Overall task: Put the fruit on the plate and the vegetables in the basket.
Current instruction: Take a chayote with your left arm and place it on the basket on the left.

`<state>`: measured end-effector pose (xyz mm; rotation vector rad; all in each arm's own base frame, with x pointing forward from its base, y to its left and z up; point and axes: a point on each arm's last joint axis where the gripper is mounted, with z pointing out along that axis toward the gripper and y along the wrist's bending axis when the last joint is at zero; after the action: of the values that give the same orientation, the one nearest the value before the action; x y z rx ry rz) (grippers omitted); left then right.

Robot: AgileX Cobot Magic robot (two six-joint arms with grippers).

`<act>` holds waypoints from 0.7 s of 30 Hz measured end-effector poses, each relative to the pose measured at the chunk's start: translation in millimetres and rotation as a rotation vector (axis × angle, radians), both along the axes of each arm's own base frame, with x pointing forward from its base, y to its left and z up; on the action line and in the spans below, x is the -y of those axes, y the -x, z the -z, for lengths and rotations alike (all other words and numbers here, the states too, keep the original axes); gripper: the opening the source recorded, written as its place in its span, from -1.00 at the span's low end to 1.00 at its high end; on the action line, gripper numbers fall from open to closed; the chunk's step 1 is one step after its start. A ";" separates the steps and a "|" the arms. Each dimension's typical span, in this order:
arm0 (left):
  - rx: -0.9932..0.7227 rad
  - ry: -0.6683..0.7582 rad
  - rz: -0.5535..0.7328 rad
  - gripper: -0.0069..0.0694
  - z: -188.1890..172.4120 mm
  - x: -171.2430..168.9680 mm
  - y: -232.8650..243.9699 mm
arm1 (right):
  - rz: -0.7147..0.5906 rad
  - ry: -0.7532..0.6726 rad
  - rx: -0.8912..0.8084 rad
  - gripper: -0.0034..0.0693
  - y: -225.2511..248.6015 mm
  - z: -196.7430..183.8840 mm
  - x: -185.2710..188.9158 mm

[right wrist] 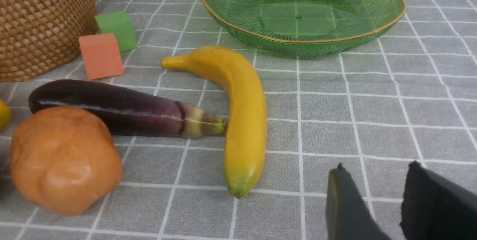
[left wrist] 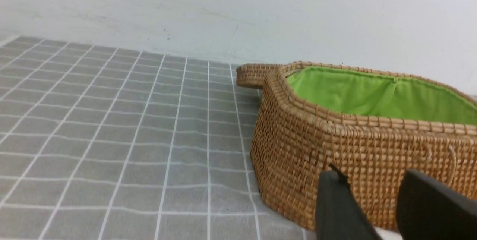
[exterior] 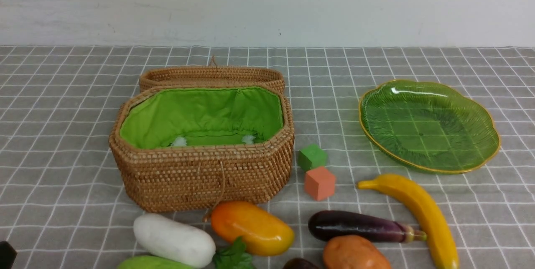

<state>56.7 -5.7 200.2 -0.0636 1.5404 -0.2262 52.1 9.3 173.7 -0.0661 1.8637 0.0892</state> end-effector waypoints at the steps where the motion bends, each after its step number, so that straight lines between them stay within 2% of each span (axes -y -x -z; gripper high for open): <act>1: 0.034 0.039 0.005 -0.19 -3.4 0.3 0.2 | 0.000 0.000 0.000 -0.25 0.0 0.0 0.0; 2: 0.039 0.042 0.006 -0.19 -3.9 0.3 0.2 | 0.000 0.000 0.000 -0.25 0.0 0.0 0.0; 5: 0.107 0.254 0.026 -0.19 -12.0 0.1 1.2 | 0.000 0.000 0.000 -0.25 0.0 0.0 0.0; 9: 0.209 0.417 0.052 -0.19 -23.5 -1.4 3.6 | 0.000 0.000 0.000 -0.25 0.0 0.0 0.0; 12: 0.248 0.452 0.066 -0.19 -40.5 -1.8 7.3 | 0.000 0.000 0.000 -0.25 0.0 0.0 0.0; 16: 0.343 0.448 0.090 -0.19 -106.0 -2.9 22.7 | 0.000 0.000 0.000 -0.25 0.0 0.0 0.0; 17: 0.341 0.446 0.090 -0.19 -112.9 -2.8 23.4 | 0.000 0.000 0.000 -0.25 0.0 0.0 0.0; 19: 0.283 0.425 0.084 -0.19 -151.3 -1.8 21.0 | 0.000 0.000 0.000 -0.25 0.0 0.0 0.0; 21: 0.167 0.407 0.069 -0.19 -173.8 0.3 10.2 | 0.000 0.000 0.000 -0.25 0.0 0.0 0.0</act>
<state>46.5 -5.9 374.0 -0.3050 1.3127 -0.5841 52.1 9.3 173.7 -0.0661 1.8637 0.0892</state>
